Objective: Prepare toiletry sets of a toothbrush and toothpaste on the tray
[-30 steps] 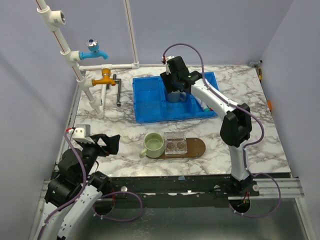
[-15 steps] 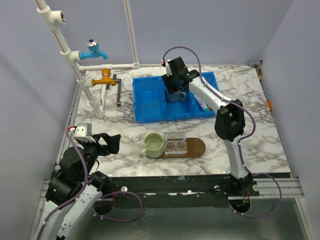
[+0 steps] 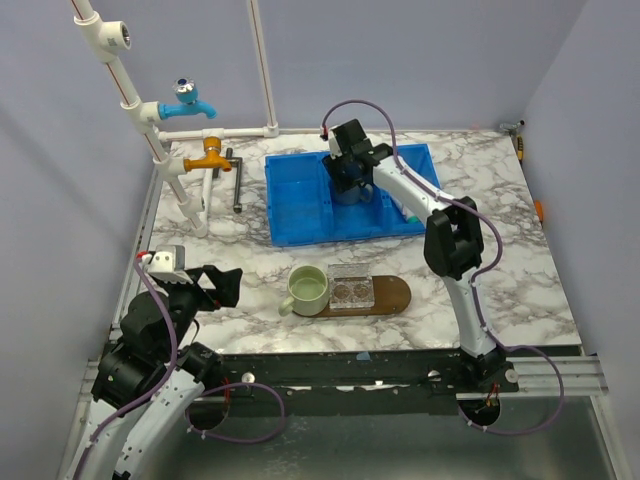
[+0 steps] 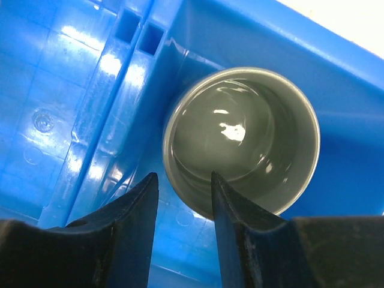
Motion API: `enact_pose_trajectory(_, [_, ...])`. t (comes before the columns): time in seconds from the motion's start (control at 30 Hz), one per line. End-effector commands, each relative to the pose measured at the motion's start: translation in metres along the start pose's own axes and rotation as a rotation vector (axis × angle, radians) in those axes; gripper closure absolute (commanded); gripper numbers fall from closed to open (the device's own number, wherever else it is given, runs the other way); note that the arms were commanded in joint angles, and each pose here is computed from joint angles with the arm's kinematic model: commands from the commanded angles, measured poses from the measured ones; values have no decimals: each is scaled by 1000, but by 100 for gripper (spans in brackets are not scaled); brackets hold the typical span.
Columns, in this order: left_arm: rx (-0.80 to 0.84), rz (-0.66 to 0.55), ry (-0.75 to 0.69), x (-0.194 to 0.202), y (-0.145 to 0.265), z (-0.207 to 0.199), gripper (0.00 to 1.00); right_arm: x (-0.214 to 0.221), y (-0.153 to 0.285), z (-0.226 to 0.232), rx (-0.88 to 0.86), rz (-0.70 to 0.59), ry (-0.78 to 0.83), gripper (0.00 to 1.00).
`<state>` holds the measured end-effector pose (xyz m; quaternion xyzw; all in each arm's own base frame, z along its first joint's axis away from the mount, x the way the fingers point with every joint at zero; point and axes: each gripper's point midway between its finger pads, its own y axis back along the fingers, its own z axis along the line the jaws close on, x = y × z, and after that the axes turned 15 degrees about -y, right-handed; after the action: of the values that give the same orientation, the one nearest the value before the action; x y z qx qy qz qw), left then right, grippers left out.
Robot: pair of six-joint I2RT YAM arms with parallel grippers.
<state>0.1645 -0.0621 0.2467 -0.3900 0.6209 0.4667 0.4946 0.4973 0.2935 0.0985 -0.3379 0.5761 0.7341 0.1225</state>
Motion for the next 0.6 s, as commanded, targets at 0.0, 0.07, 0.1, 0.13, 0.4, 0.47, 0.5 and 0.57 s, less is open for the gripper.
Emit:
enact_pose_trajectory(0.0, [-7,11,-4,3,-3,1,1,2,-6,1,-18,24,-6,60])
enact_pose_trajectory(0.07, [-8,12,-5,3,-3,1,1,3,-6,1,-18,29,-10,63])
enact_pose_trajectory(0.1, [-8,11,-4,3,-3,1,1,3,-6,2,-18,30,-15,64])
enact_pose_trajectory(0.13, [-9,13,-5,3,-3,1,1,3,-6,2,-17,30,-18,64])
enact_pose_trajectory(0.4, [-11,15,-5,3,-3,1,1,12,-12,1,-11,59,-28,64])
enact_pose_trajectory(0.47, [-12,15,-5,3,-3,2,1,16,-15,0,-8,72,-32,64])
enact_pose_trajectory(0.5, [-11,14,-5,3,-3,1,1,18,-16,0,-7,76,-35,66])
enact_pose_trajectory(0.57, [-13,13,-4,3,-3,2,1,20,-17,-1,-5,82,-40,70])
